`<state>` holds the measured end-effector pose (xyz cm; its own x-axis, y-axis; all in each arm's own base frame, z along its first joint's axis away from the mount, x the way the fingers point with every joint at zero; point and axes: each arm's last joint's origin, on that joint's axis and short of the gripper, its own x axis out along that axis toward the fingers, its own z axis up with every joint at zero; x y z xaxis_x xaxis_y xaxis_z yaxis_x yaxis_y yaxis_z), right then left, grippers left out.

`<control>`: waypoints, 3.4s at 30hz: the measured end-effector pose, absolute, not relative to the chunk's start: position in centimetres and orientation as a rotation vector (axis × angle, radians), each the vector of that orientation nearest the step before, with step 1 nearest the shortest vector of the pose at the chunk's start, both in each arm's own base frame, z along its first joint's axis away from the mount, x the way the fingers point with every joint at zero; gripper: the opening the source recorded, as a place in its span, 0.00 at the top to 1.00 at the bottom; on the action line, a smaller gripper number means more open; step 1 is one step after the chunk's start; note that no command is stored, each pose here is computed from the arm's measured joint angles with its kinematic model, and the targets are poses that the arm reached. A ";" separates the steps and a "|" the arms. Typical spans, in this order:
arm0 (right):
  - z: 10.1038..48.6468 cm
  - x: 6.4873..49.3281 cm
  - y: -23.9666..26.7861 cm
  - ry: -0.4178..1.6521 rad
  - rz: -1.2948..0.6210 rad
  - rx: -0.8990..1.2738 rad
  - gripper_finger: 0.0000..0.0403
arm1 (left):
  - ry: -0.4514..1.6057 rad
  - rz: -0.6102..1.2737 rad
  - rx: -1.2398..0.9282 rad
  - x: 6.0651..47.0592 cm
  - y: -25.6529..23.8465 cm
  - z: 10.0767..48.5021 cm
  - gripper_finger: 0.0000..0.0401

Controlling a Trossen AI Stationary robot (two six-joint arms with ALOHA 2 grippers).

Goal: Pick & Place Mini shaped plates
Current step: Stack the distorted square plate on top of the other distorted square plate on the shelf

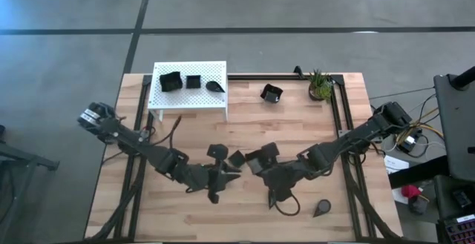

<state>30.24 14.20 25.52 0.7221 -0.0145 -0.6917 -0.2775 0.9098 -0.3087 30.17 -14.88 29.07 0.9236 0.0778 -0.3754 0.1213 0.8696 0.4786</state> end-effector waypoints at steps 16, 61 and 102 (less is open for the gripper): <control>25.9 30.6 14.4 0.699 0.199 -0.474 0.98 | 0.371 -0.052 0.547 32.0 -13.7 28.6 0.84; 26.0 30.6 14.6 0.688 0.262 -0.523 0.98 | 0.388 -0.162 0.477 33.0 -11.9 29.4 0.84; 26.1 30.7 14.6 0.650 0.311 -0.659 0.98 | 0.505 -0.248 0.520 32.5 -11.7 28.3 0.84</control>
